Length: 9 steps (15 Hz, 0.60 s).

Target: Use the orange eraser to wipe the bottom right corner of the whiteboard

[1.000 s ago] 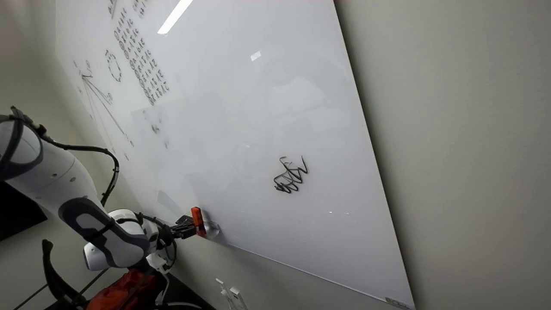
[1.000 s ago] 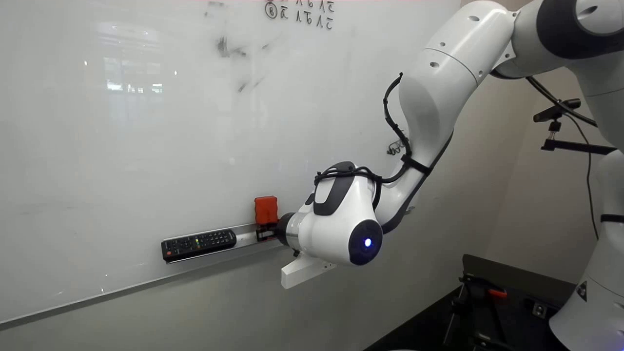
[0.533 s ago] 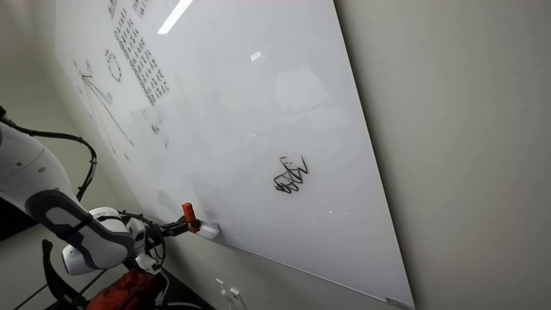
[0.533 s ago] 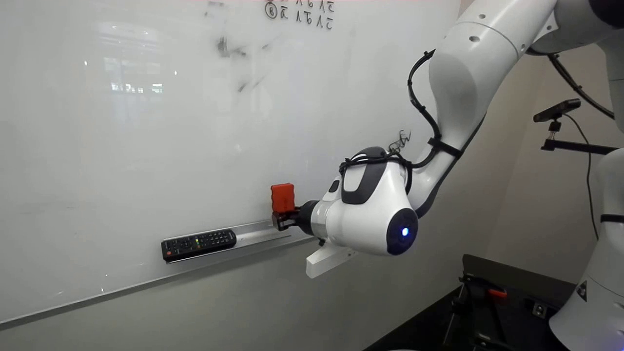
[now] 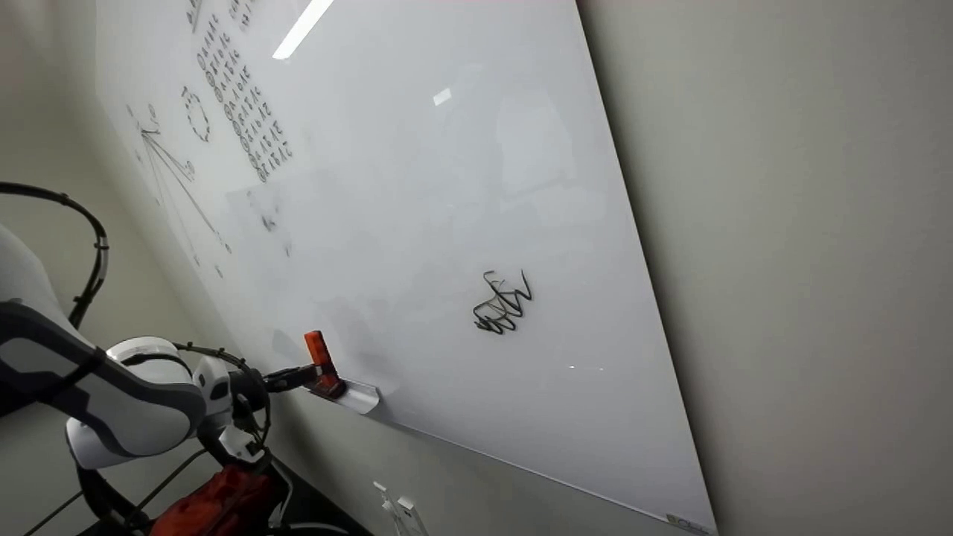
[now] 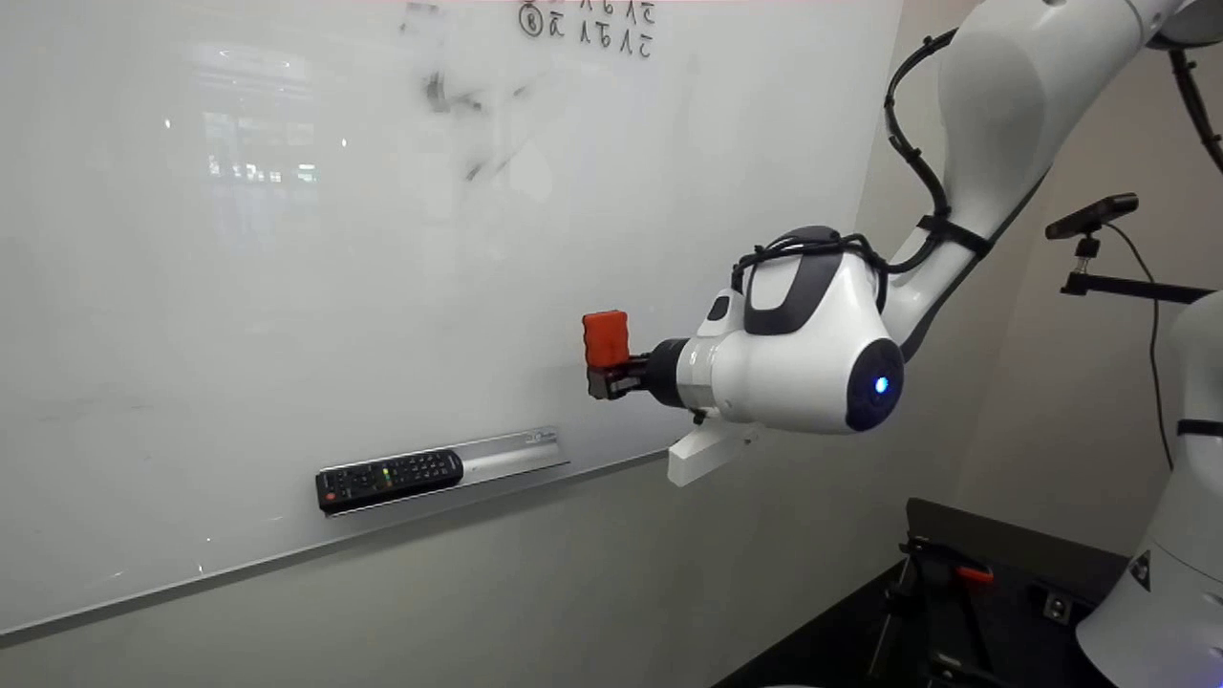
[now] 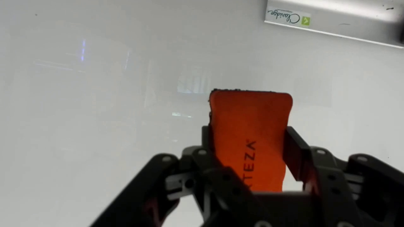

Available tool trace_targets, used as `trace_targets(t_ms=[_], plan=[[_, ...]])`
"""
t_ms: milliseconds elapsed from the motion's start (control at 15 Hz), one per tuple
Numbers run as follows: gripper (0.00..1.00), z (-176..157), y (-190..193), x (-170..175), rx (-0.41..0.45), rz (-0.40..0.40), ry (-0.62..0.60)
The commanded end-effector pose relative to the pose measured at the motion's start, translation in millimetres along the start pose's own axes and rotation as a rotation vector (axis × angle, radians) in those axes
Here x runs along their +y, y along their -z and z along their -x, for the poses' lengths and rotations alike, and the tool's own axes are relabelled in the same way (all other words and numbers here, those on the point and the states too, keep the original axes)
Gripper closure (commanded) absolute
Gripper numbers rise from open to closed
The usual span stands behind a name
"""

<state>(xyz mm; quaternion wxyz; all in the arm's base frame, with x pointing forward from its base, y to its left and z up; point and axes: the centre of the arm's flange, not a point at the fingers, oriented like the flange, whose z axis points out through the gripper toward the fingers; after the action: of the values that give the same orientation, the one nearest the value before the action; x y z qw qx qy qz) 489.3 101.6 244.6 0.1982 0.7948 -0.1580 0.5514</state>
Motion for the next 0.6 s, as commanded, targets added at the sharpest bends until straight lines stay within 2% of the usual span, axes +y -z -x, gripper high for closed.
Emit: trace_targets(t_ms=[0,267,533], plan=[[0.7,-28.0,28.7,31.0,-0.016,-0.019,0.071],[0.7,-40.0,43.9,50.1,0.007,0.014,0.103],[0.7,-33.1,51.2,85.2,0.013,0.066,0.074]])
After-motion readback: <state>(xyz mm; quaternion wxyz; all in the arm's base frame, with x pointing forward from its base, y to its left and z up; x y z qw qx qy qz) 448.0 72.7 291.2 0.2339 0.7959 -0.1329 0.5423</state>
